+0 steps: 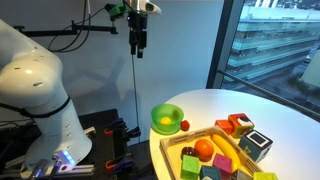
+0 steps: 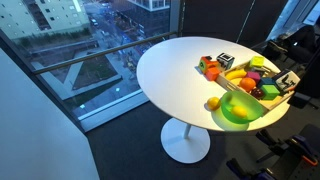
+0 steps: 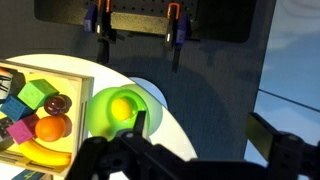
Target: Pick up the yellow round fruit near the green bowl and place it in the green bowl
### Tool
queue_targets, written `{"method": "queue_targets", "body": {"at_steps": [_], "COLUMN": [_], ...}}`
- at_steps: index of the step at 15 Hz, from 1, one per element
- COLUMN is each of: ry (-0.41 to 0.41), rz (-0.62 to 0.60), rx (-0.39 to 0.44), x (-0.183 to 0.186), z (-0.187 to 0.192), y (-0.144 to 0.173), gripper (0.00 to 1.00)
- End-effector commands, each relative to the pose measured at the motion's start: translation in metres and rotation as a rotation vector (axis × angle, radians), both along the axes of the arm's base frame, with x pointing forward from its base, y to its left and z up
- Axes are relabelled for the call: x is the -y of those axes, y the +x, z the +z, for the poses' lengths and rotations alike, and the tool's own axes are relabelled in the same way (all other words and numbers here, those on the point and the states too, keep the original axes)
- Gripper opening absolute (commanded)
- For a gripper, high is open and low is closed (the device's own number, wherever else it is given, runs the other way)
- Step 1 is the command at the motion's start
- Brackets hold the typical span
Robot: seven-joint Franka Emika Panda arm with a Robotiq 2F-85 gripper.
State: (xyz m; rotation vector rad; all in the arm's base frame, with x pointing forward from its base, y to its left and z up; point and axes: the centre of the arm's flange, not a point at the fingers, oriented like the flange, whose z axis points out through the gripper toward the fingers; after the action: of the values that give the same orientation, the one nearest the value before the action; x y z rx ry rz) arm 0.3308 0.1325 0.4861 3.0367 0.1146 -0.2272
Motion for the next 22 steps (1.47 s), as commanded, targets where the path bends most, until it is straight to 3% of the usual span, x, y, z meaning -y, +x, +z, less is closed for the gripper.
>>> {"method": "queue_targets", "body": {"at_steps": [1,8,12,22], "ry": [-0.003,0.028,0.051,0.063], "rz": [-0.024,-0.065,-0.045,0.146], "rx": [0.061,0.211,0.255,0.216], "x": [0.014,0.035,0.043,0.074], "z": [0.000,-0.005,-0.016,-0.067], "y": [0.017,0.055,0.078,0.121], "gripper": [1.00,1.00,1.00,1.00]}}
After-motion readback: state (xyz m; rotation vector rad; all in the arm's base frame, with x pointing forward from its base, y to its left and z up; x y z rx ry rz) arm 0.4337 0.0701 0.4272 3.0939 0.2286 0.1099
